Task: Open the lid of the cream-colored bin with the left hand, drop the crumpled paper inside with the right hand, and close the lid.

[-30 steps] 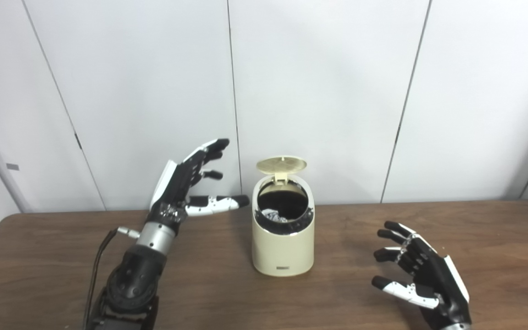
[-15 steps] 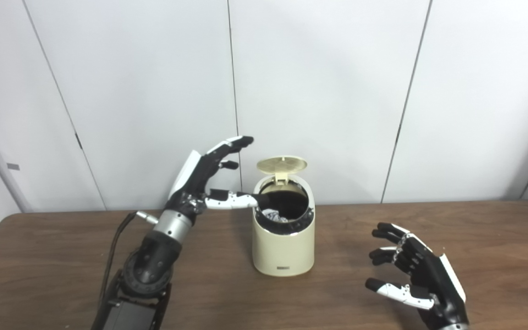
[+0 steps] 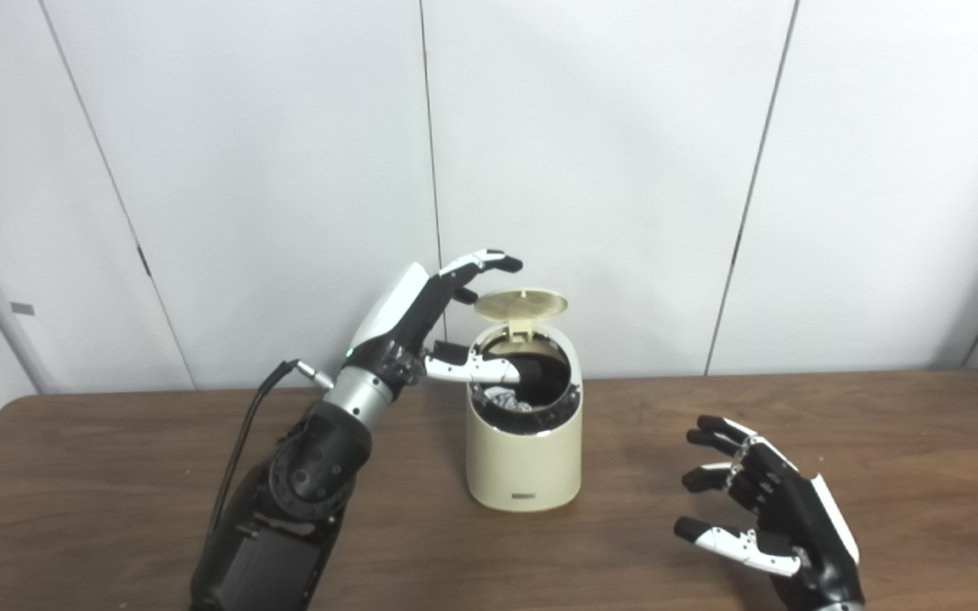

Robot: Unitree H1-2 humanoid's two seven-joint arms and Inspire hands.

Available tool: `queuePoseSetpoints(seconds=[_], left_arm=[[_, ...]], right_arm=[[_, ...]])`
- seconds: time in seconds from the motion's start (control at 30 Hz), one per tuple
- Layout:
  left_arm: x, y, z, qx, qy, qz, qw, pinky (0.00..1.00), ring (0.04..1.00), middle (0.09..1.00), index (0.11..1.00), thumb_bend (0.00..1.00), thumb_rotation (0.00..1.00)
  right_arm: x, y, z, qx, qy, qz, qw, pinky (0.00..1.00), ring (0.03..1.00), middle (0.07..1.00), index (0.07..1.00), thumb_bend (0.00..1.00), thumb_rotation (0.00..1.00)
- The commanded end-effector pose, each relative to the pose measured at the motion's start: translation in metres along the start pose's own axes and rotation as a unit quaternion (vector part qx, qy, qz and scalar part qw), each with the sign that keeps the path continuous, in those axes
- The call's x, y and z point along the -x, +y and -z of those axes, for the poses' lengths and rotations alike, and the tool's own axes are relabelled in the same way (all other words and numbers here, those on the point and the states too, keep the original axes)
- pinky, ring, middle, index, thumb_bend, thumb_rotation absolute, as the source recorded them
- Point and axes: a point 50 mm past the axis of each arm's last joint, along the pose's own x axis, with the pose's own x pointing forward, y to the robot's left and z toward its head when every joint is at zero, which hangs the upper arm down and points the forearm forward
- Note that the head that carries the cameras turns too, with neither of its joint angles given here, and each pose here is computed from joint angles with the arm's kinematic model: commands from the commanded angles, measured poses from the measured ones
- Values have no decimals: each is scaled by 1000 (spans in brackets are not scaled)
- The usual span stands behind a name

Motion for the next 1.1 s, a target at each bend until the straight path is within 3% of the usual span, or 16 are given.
queuePoseSetpoints(seconds=[0.0, 0.1, 0.37, 0.63, 1.07], left_arm=[[-16, 20, -21, -30, -39, -11, 999, 807, 909, 904, 852, 1000, 348], [-16, 19, -23, -50, -38, 1, 998, 796, 900, 887, 842, 1000, 380], [-12, 20, -27, -145, -40, 32, 988, 636, 761, 758, 726, 1000, 414], [-5, 18, -32, -267, -51, 37, 962, 687, 805, 703, 670, 1000, 466], [0, 15, -28, -292, -59, 49, 953, 653, 757, 670, 632, 1000, 495]], right_arm=[[-10, 0, -17, 0, -43, 9, 999, 599, 550, 742, 762, 737, 0], [-10, 1, -17, 1, -45, 13, 999, 590, 552, 740, 761, 736, 0], [-12, 0, -16, -2, -45, 13, 999, 577, 549, 737, 755, 745, 0], [-12, 0, -17, -1, -48, 15, 999, 573, 547, 729, 750, 753, 0], [-12, 2, -17, -8, -49, 12, 999, 585, 547, 745, 768, 728, 0]])
